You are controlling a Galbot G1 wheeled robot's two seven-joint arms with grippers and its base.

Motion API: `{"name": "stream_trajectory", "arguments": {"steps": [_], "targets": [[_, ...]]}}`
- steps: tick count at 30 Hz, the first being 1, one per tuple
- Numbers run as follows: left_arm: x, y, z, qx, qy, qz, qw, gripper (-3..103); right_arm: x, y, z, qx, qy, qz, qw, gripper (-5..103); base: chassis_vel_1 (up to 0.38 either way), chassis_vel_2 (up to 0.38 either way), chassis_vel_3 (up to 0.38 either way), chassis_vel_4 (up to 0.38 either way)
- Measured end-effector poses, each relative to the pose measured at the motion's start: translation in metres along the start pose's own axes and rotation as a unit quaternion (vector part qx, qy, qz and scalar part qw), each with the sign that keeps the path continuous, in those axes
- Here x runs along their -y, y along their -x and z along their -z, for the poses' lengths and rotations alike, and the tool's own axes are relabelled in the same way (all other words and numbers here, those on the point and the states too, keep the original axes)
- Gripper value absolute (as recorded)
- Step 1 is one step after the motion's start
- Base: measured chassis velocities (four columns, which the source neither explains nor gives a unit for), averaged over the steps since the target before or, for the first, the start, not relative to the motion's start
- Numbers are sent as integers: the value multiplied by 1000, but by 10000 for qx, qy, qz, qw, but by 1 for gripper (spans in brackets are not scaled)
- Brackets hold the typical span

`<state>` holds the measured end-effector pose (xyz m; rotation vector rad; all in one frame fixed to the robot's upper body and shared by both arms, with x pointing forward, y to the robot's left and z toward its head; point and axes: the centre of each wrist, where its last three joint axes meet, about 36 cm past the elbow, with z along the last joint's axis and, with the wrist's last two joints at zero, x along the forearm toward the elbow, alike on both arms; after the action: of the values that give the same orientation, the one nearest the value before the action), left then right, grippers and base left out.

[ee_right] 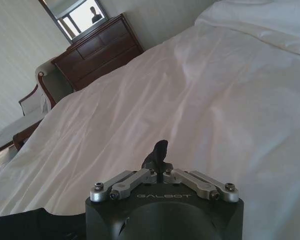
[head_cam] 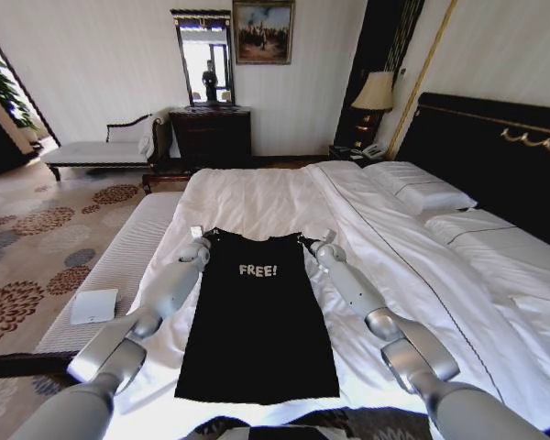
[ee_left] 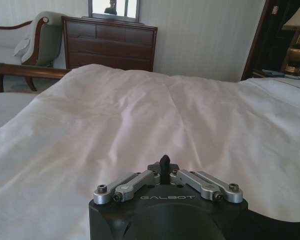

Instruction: Fold the clothes on the bed.

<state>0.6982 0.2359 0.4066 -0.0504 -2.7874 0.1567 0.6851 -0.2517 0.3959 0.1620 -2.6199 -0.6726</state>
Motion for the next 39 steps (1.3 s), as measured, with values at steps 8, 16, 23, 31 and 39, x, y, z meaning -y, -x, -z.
{"name": "stream_trajectory", "arguments": {"steps": [8, 16, 23, 31, 39], "targets": [[-7, -17, -23, 129, -13, -88, 9999, 3, 17, -18, -54, 440, -772, 103, 9960, 1, 0, 0, 0, 0], [-11, -54, -56, 374, -59, -115, 9992, 3, 33, -56, -92, 853, -1186, 212, 9890, 1, 0, 0, 0, 0], [-11, -137, -91, 654, -122, -319, 9973, 3, 42, -110, -130, 1516, -1809, 321, 9712, 1, 0, 0, 0, 0], [-3, -217, -131, 690, -234, -440, 9964, 3, 54, -175, -173, 1545, -1997, 303, 9671, 1, 0, 0, 0, 0], [-13, -300, -141, 872, -432, -378, 9945, 3, 41, -247, -218, 1471, -1885, 396, 9702, 1, 0, 0, 0, 0]]}}
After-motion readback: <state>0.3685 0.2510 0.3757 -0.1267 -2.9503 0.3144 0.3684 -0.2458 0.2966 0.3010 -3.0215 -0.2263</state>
